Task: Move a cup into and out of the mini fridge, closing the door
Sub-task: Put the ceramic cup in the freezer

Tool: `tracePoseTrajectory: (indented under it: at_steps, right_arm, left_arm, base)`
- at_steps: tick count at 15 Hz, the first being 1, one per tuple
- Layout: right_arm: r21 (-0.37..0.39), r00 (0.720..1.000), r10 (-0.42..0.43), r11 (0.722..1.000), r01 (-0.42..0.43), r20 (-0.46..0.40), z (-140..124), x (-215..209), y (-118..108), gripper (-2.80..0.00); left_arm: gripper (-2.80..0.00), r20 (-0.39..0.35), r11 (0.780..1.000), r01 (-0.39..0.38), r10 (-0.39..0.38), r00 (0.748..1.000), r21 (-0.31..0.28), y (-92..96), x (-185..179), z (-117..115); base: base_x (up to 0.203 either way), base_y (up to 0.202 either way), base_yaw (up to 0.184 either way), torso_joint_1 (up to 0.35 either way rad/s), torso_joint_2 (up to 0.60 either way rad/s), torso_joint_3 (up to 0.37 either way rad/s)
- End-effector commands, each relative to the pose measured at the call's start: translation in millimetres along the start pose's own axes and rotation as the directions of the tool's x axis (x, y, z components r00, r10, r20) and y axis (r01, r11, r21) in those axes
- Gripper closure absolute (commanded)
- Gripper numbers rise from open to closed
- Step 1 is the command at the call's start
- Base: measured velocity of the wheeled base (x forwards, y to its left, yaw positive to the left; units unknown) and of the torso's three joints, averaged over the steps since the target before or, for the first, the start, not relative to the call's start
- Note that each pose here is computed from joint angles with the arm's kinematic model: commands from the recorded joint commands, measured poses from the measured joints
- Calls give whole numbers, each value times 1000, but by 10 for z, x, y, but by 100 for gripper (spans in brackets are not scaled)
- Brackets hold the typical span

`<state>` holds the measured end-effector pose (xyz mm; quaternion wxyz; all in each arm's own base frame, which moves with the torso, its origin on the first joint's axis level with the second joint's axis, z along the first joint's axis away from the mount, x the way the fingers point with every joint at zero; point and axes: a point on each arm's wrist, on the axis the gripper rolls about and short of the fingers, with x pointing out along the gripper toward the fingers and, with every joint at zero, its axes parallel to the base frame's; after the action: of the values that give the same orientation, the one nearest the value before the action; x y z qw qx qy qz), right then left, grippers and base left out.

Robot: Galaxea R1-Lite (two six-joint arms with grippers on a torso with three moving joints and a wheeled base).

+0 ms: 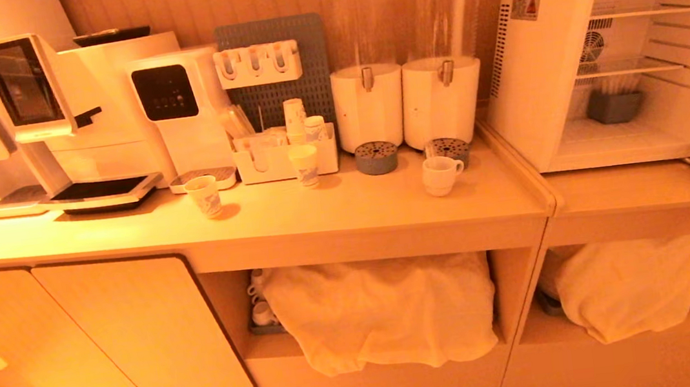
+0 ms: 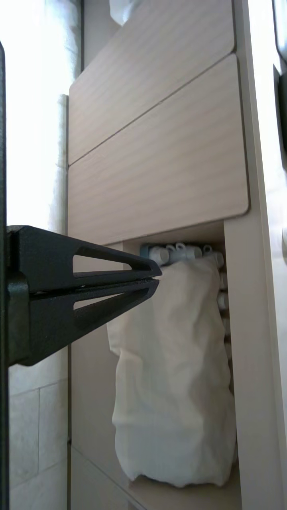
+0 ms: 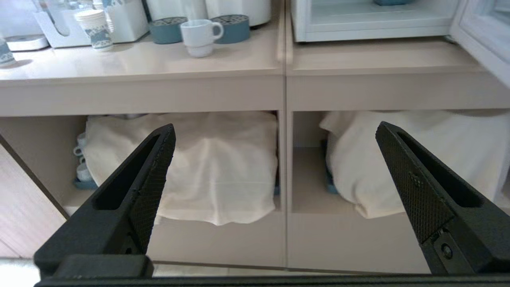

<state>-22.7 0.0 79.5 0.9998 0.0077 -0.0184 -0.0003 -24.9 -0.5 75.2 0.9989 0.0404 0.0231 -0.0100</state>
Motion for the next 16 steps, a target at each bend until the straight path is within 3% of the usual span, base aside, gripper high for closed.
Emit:
tracePoseTrajectory:
  at_steps: [1,6,16]
  right_arm:
    - [0,1000,1,1000,-1,-17,-43,11,0,-280]
    - [0,1000,1,1000,-1,-17,-43,11,0,-280]
    - [0,1000,0,1000,0,-15,-42,10,-1,-280]
  left_arm:
    - [0,-1,1000,0,0,1000,2,0,0,0]
    - [0,0,1000,0,0,1000,11,0,-1,2]
    - [0,-2,1000,-1,1,1000,12,0,0,-2]
  base:
    - [0,155,0,1,-2,3]
    - [11,20,-2,1,1,1]
    - [188,0,-1,2,4,1]
